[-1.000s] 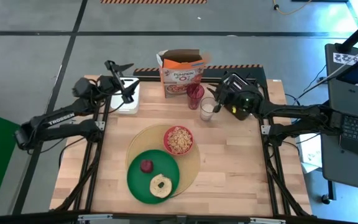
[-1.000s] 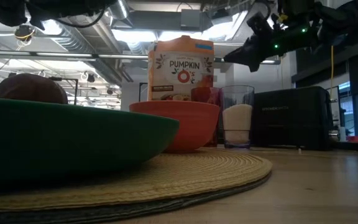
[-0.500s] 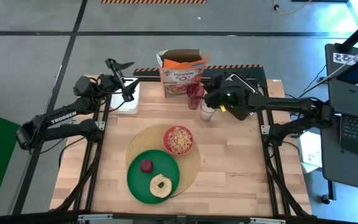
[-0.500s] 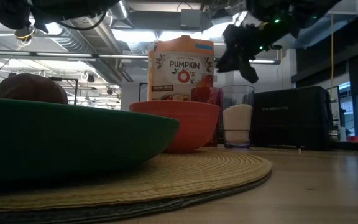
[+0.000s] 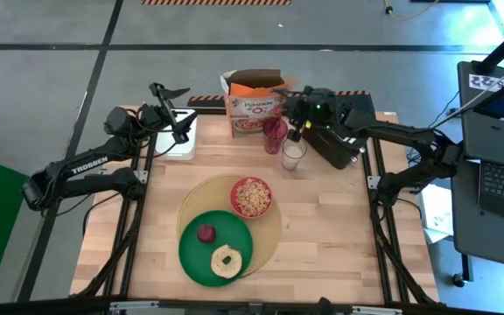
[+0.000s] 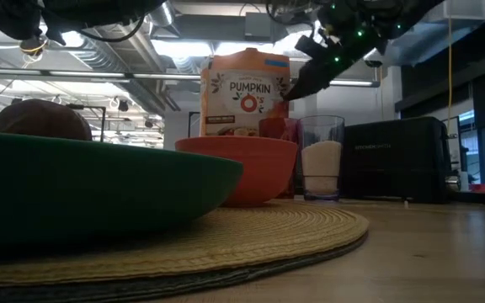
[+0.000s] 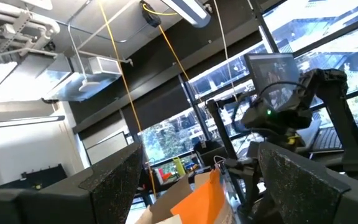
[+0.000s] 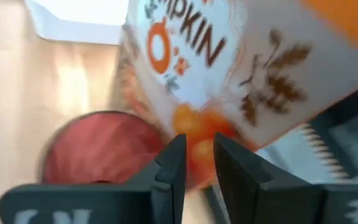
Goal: Arrange a breakfast setting
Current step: Put the spoon on the brown table mat
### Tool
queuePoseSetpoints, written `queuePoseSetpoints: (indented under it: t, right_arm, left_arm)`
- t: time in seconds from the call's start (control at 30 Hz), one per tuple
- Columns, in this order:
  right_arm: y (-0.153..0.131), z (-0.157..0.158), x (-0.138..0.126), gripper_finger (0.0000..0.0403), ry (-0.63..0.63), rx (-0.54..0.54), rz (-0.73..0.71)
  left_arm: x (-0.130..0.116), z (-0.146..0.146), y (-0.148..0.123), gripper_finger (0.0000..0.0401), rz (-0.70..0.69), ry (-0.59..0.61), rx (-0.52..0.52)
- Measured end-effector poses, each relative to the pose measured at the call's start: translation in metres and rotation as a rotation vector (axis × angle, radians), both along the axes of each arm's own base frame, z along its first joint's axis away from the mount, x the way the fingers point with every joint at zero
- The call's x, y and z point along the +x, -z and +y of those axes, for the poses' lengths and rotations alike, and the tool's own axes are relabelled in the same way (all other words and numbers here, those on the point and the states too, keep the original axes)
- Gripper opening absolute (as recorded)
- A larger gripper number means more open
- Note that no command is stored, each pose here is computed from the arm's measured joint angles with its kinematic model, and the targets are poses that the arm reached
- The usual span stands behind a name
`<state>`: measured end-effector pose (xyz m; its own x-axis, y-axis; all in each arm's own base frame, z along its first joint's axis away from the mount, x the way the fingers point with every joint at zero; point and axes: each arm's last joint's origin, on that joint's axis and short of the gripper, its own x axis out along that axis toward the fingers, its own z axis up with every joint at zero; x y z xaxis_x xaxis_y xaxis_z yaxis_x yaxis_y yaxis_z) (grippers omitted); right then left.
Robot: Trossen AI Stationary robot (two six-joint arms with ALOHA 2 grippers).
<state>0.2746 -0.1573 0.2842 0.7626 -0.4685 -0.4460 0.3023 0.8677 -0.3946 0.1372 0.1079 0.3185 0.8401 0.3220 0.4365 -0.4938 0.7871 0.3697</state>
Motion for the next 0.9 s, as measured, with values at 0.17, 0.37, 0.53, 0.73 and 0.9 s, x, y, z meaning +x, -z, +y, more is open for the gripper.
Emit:
queuePoseSetpoints:
  t: [0.17,0.37,0.53,0.73,0.9]
  right_arm:
    - [0.013,-0.006,-0.006,0.0083,0.029,0.212,-0.082]
    - [0.019,-0.006,-0.007,0.0083,0.158,0.321,-0.143]
    - [0.020,-0.007,-0.008,0.0083,0.236,0.373,-0.183]
    - [0.031,-0.010,-0.003,0.0087,0.247,0.420,-0.169]
    - [0.040,-0.013,0.006,0.0114,0.214,0.472,-0.195]
  left_arm:
    - [0.000,0.000,0.000,0.0314,0.000,0.001,0.000]
    - [0.000,0.000,0.000,0.0314,0.002,0.007,0.002]
    - [0.000,0.000,0.000,0.0314,0.003,0.008,0.002]
    - [0.000,0.000,0.000,0.0314,0.002,0.008,0.003]
    - [0.000,0.000,0.000,0.0314,0.002,0.009,0.003]
